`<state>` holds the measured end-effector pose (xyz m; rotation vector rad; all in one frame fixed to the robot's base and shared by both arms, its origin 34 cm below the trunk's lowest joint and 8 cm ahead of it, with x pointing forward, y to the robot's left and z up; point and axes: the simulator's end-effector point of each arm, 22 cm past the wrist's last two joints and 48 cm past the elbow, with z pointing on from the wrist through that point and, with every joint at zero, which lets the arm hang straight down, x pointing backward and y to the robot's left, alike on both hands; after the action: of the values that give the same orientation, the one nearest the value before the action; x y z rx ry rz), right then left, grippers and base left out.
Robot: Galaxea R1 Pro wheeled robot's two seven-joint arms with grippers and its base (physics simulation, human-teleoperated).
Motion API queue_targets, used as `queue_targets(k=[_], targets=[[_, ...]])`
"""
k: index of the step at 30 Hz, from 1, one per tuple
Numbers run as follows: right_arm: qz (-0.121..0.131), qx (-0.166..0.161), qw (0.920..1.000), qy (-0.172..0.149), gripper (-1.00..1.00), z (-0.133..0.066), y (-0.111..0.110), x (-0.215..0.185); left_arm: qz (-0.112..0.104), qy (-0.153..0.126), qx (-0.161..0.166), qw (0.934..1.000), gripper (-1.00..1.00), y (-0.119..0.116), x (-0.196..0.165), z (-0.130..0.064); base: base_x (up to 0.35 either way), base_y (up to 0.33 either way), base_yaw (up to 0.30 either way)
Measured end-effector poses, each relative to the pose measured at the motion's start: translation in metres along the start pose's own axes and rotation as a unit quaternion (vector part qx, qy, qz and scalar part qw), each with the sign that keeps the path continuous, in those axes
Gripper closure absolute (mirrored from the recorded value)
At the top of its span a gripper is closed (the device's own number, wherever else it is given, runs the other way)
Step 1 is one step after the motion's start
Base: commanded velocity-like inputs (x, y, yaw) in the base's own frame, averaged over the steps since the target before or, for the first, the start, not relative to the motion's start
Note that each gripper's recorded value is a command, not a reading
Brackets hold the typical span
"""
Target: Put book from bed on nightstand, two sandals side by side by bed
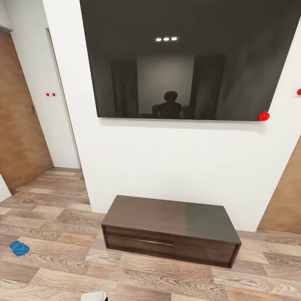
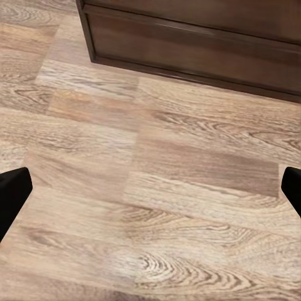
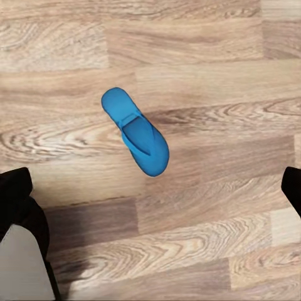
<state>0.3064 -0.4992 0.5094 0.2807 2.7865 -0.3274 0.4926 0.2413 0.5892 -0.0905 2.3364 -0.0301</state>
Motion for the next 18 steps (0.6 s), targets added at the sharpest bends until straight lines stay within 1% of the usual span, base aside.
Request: queue_targets(k=[5,16,18], targets=[[-0.001,-0.013,0.9999,0.001,-1.0,-0.0001,0.0059,0.0004,0.0,0.0,0.0,1.0,-1.0,-0.0001,0.0,0.0,0.0,0.0,0.0],[0.005,-0.015,0.9999,0.0,-1.0,-0.0001,0.0069,-0.0004,0.0,0.0,0.0,1.0,-1.0,-0.0007,0.0001,0.0,0.0,0.0,0.0],[0.005,-0.015,0.9999,0.0,-1.0,0.0029,0.0075,0.0012,0.0,0.0,0.0,1.0,-1.0,-0.0003,0.0025,0.0022,0.0,0.0,0.0]])
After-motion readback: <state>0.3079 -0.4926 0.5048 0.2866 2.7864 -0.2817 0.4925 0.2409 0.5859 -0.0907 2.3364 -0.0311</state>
